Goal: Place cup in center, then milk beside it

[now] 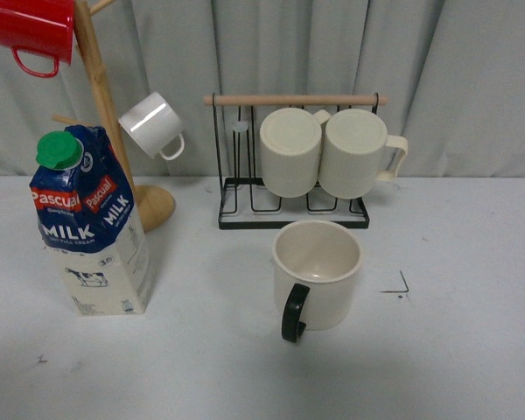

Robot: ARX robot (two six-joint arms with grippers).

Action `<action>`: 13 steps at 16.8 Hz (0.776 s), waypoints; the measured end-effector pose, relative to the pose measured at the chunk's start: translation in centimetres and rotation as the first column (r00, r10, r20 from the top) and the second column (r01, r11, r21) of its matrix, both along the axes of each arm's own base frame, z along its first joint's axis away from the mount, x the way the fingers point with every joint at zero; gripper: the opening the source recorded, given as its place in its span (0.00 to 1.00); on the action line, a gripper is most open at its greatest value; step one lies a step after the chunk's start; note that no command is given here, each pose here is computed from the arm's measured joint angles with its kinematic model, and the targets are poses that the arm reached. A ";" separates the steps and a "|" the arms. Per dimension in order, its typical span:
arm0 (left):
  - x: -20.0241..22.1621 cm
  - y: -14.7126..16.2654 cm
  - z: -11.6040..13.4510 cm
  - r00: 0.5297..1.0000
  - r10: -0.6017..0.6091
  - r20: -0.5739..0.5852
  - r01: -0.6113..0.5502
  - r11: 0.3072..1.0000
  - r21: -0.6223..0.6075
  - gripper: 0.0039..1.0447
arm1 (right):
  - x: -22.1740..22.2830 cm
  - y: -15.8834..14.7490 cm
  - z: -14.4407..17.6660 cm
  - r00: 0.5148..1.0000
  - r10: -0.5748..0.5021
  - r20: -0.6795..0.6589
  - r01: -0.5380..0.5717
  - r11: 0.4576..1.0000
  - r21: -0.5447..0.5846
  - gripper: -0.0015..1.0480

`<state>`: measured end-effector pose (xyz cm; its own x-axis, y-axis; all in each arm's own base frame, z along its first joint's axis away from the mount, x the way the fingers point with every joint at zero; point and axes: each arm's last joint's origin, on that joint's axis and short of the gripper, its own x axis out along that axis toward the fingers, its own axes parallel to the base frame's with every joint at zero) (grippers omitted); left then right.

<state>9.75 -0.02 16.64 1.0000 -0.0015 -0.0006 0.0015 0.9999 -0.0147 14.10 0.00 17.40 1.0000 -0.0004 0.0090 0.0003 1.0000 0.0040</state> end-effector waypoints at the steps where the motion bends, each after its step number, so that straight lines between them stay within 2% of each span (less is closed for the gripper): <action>1: 0.0 0.0 0.0 1.000 0.000 0.000 0.000 1.000 0.000 0.94 | -0.2 0.0 -0.3 1.000 0.000 0.018 0.000 1.000 0.000 0.02; 3: 0.0 0.0 0.0 1.000 0.000 0.000 0.000 1.000 0.000 0.94 | -0.5 0.0 -0.9 1.000 0.000 -0.027 0.000 1.000 -0.001 0.02; 5: 0.0 0.0 0.0 1.000 0.000 0.000 0.000 1.000 0.000 0.94 | -1.2 0.0 -0.4 1.000 0.000 0.006 0.000 1.000 -0.001 0.02; 13: 0.0 0.0 0.0 1.000 0.000 0.000 0.000 1.000 0.000 0.94 | -2.5 0.0 -0.3 1.000 0.000 0.003 0.000 1.000 -0.001 0.02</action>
